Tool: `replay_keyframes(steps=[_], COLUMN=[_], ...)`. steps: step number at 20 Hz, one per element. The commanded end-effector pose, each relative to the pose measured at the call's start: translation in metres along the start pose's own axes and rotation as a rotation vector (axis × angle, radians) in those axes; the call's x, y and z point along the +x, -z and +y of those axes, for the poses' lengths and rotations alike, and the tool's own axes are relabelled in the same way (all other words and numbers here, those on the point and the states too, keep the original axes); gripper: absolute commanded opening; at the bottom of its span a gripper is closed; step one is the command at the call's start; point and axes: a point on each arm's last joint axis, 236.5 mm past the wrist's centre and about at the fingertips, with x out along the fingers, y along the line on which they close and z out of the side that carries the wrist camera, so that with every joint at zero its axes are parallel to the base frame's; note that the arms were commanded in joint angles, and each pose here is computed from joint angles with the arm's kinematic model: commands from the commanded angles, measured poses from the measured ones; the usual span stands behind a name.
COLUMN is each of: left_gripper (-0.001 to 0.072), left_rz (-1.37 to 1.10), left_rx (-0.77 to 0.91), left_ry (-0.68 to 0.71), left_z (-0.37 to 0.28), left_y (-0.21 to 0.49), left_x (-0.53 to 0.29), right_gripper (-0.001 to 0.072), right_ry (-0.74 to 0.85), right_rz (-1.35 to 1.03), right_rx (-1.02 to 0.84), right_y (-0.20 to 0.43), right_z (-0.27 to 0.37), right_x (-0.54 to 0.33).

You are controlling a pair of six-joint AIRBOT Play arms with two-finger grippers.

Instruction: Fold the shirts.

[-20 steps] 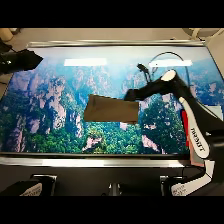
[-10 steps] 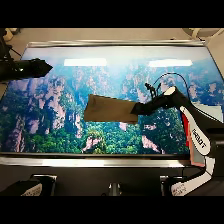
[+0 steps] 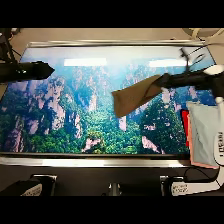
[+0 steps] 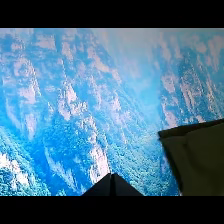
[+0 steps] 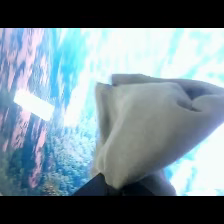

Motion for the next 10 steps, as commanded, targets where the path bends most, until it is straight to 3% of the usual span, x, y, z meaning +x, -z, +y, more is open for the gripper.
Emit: replay_keyframes(steps=[1,6,10], left_gripper=[0.0021,0.0021,0.0021], left_rz=[0.024,0.031,0.033], left_rx=[-0.003,0.052,0.08], left_ry=[-0.007,0.013,0.027], left_z=[0.004,-0.008,-0.017], left_y=[0.009,0.012,0.013], left_x=[0.006,0.008,0.01], right_gripper=[0.0014,0.0014,0.0015], right_ry=[0.199,0.375,0.41], right_rz=[-0.081,-0.244,-0.215], right_rx=[-0.015,0.111,0.226], right_y=[-0.014,0.003,0.049], right_z=[-0.013,-0.041,-0.041], right_x=[-0.127,-0.244,-0.289])
